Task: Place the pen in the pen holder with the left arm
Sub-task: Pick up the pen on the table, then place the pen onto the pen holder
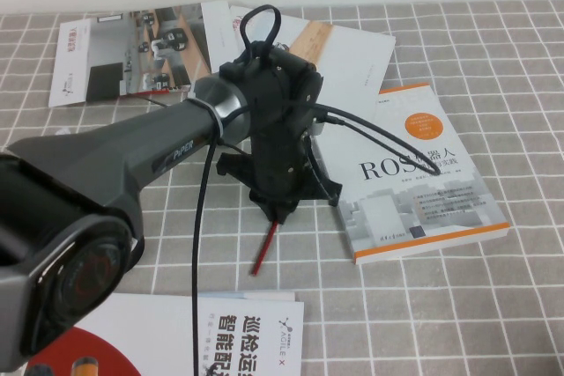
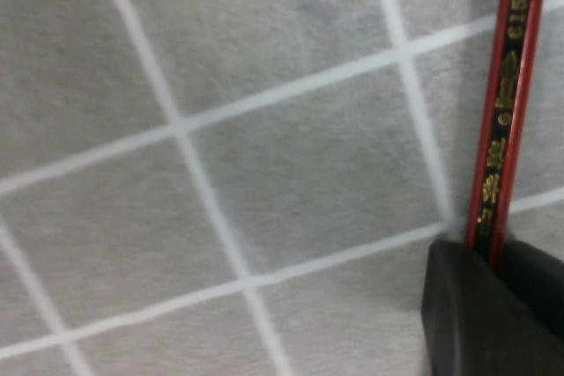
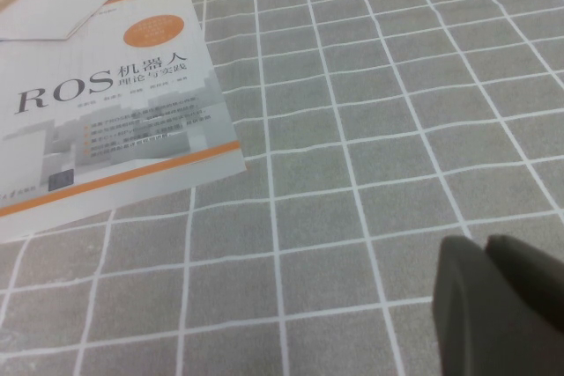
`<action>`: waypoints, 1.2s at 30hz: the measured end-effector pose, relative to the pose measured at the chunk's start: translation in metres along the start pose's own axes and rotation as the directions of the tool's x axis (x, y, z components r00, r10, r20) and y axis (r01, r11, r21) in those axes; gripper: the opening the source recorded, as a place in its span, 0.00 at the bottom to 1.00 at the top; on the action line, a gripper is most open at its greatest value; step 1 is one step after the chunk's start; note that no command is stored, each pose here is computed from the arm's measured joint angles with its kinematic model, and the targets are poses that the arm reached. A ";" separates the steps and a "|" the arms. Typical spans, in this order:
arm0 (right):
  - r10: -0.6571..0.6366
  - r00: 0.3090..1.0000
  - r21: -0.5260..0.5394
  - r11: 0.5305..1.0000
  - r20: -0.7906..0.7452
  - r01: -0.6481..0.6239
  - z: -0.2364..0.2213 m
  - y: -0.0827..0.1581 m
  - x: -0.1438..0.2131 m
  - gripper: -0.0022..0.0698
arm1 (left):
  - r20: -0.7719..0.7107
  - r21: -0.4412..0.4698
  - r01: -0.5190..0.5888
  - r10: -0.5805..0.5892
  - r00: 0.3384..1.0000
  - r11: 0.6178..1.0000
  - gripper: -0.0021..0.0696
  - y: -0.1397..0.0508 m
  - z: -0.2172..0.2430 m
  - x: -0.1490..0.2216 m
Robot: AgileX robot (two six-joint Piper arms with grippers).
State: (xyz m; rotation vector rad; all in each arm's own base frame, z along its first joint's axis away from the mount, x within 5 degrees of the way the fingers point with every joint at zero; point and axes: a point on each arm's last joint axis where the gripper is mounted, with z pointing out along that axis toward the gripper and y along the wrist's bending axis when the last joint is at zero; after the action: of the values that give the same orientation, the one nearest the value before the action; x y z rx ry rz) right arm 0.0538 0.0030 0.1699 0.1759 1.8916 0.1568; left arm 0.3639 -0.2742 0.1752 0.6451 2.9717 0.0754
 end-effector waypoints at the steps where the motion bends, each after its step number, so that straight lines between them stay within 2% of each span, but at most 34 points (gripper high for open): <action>1: 0.000 1.000 0.000 1.000 0.000 0.000 0.000 0.000 0.000 0.01 | 0.002 -0.011 -0.007 0.008 1.000 1.000 0.06 0.001 0.000 0.000; 6: 0.000 1.000 0.000 1.000 0.000 0.000 0.000 0.000 0.000 0.01 | 0.040 -0.066 -0.042 0.045 0.998 0.997 0.06 0.008 -0.016 0.001; 11: 0.000 1.000 0.000 1.000 0.000 0.000 0.000 0.000 0.000 0.01 | 0.177 -0.049 -0.042 0.050 0.983 0.998 0.06 0.017 -0.068 0.011; 16: 0.000 1.000 0.000 1.000 0.000 0.000 0.000 0.000 0.000 0.01 | 0.317 -0.037 -0.038 0.048 0.947 0.999 0.06 0.029 -0.106 0.042; 22: 0.001 1.000 0.000 1.000 0.000 -0.001 0.000 0.000 0.000 0.01 | 0.419 -0.047 -0.007 0.026 0.908 0.999 0.06 0.046 -0.117 0.098; 26: 0.001 1.000 0.000 1.000 0.000 -0.001 0.000 0.000 0.000 0.01 | 0.517 -0.053 0.033 -0.001 0.856 0.998 0.06 0.060 -0.125 0.135; 30: 0.001 1.000 0.000 1.000 0.000 -0.001 0.000 0.000 0.000 0.01 | 0.637 -0.025 0.055 -0.026 0.770 0.998 0.06 0.070 -0.138 0.167; 36: 0.001 1.000 0.000 1.000 0.000 -0.001 0.000 0.000 0.000 0.01 | 0.712 -0.054 0.143 -0.062 0.699 0.988 0.06 0.085 -0.143 0.193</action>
State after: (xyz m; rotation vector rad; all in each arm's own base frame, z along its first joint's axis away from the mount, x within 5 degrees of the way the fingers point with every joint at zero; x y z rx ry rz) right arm 0.0538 0.0030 0.1699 0.1763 1.8916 0.1575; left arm 0.2087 -0.1209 0.3067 0.3680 2.2158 -0.0247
